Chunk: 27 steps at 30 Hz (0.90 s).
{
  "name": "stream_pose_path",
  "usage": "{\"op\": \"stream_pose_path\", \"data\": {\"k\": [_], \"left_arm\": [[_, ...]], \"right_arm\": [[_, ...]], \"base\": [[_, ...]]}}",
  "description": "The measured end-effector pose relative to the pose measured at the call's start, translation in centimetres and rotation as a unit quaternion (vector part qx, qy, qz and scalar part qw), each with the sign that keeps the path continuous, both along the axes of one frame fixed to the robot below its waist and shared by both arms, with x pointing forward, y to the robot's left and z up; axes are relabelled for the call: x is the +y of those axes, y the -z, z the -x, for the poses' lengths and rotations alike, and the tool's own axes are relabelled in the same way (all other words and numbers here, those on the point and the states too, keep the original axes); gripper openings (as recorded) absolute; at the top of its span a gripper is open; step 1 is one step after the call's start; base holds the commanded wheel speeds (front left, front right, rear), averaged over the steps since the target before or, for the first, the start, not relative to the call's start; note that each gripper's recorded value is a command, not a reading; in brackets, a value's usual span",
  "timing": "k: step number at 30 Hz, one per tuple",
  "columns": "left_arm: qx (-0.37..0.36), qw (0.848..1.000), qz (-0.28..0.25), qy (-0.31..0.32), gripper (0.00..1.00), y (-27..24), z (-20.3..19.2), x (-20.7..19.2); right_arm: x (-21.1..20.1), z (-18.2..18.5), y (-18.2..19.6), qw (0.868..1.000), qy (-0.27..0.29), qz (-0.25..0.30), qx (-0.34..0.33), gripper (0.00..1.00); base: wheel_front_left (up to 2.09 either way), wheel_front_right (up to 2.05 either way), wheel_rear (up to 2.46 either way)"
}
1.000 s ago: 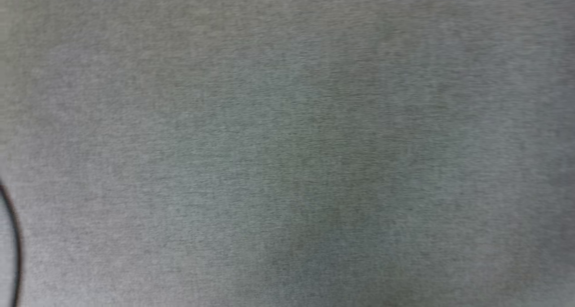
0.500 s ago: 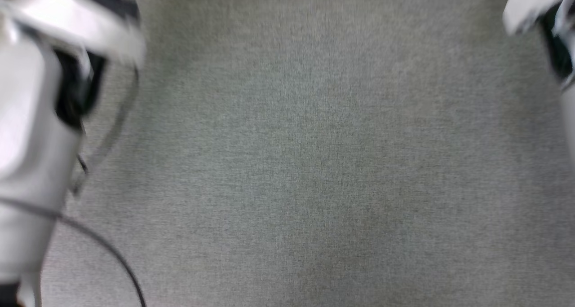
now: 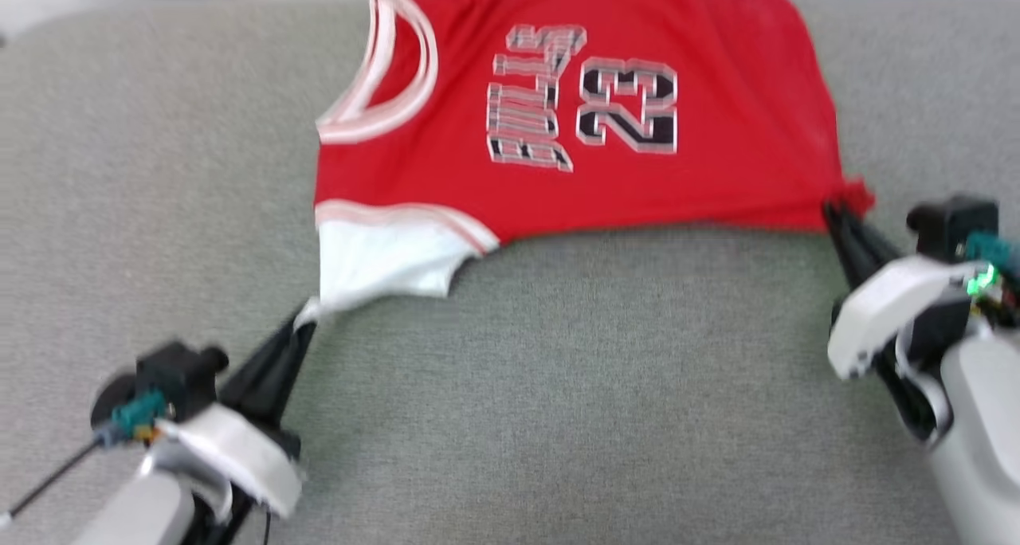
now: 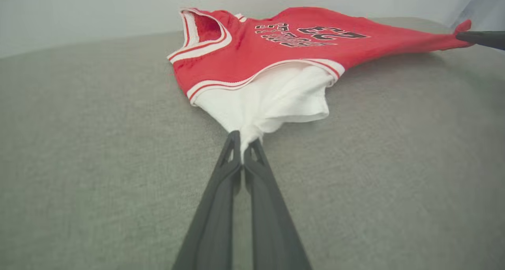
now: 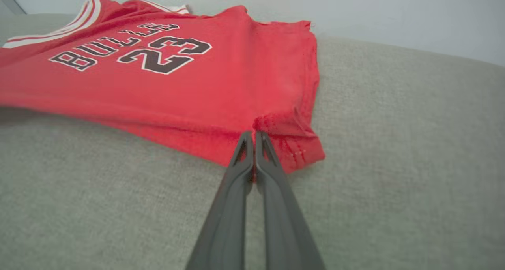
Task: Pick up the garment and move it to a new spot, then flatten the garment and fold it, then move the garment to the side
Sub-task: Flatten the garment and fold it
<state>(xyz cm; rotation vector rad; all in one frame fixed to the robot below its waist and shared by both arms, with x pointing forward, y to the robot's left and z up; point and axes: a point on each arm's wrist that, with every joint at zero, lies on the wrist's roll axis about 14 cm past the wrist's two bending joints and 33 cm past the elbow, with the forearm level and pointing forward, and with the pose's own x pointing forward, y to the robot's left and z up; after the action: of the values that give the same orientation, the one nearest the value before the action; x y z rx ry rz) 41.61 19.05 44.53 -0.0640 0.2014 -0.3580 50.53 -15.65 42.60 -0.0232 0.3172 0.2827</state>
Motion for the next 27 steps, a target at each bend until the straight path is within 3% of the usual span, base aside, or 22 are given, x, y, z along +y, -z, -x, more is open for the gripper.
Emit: {"op": "stream_pose_path", "data": {"k": [10,22,27], "left_arm": [[0.078,0.996,0.035,0.020,0.00,0.7,9.5,-1.3],[0.149,0.985,0.075,0.045,0.00,0.4,16.0,-2.9],[0.181,0.978,0.078,0.068,0.00,0.5,17.7,-3.2]], "right_arm": [[-1.8,8.1,0.1,0.996,0.024,-0.042,0.070,0.00],[-3.6,17.8,0.8,0.984,0.057,-0.078,0.151,0.00],[-4.4,19.6,0.2,0.981,0.074,-0.087,0.155,0.00]], "base": [[0.00,0.00,0.00],[0.00,0.00,0.00],[0.00,0.00,0.00]]}}
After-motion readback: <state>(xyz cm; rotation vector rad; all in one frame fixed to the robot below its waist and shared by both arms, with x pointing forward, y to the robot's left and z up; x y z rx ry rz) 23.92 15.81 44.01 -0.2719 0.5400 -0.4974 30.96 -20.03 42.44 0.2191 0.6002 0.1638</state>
